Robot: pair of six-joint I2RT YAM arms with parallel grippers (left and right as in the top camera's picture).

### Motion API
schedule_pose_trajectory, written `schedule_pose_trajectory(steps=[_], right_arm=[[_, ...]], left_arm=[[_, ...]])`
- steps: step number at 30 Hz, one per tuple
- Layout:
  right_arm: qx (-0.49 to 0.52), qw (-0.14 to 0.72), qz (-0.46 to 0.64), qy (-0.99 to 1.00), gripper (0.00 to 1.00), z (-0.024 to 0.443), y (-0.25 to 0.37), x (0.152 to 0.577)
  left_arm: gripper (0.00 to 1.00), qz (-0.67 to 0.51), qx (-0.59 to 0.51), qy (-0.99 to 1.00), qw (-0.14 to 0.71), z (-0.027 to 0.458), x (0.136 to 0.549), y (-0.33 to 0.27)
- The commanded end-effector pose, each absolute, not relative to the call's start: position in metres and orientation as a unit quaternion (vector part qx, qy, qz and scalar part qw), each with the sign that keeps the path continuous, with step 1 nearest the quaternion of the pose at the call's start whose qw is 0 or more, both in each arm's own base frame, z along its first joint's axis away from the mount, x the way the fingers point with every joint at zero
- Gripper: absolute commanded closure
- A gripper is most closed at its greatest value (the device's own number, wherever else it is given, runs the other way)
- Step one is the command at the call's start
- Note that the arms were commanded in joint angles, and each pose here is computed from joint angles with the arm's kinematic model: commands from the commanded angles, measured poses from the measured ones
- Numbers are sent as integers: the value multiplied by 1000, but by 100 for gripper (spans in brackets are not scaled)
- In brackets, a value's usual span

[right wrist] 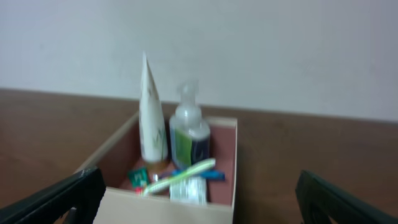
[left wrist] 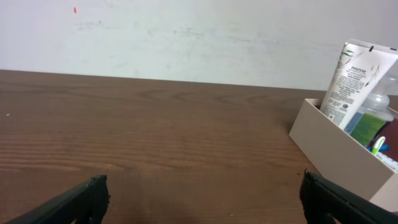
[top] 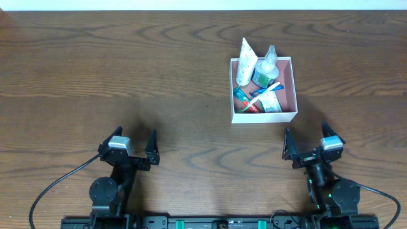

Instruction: Pack container

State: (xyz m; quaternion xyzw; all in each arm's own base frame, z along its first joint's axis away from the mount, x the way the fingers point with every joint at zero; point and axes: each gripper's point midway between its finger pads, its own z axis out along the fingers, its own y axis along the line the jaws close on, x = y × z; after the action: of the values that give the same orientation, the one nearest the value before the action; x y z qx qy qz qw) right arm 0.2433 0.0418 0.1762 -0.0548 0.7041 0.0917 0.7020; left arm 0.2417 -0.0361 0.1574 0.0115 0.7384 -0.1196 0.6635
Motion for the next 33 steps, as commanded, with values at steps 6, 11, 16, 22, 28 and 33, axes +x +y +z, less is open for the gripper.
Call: schedule_pose_trajectory(steps=[6,11,16,22,28,33], right_arm=[[-62,678,100,725,1,160,46,242],[-62,678,99,726,1,160,46,242],[-62,678,99,726,1,160,46,242],[-62,678,99,726,1,160,46,242],[-62,678,99,726,1,160,46,242],[-62,678,99,726,1,160,46,242]], left_arm=[[2,-124,12,753,647,142,241,-37],[2,-124,12,753,647,142,241,-37],[2,-124,12,753,647,142,241,-37],[2,-124,12,753,647,142,241,-37],[2,-124,12,753,647,142,241,-37],[2,-124,12,753,647,142,241,-37]])
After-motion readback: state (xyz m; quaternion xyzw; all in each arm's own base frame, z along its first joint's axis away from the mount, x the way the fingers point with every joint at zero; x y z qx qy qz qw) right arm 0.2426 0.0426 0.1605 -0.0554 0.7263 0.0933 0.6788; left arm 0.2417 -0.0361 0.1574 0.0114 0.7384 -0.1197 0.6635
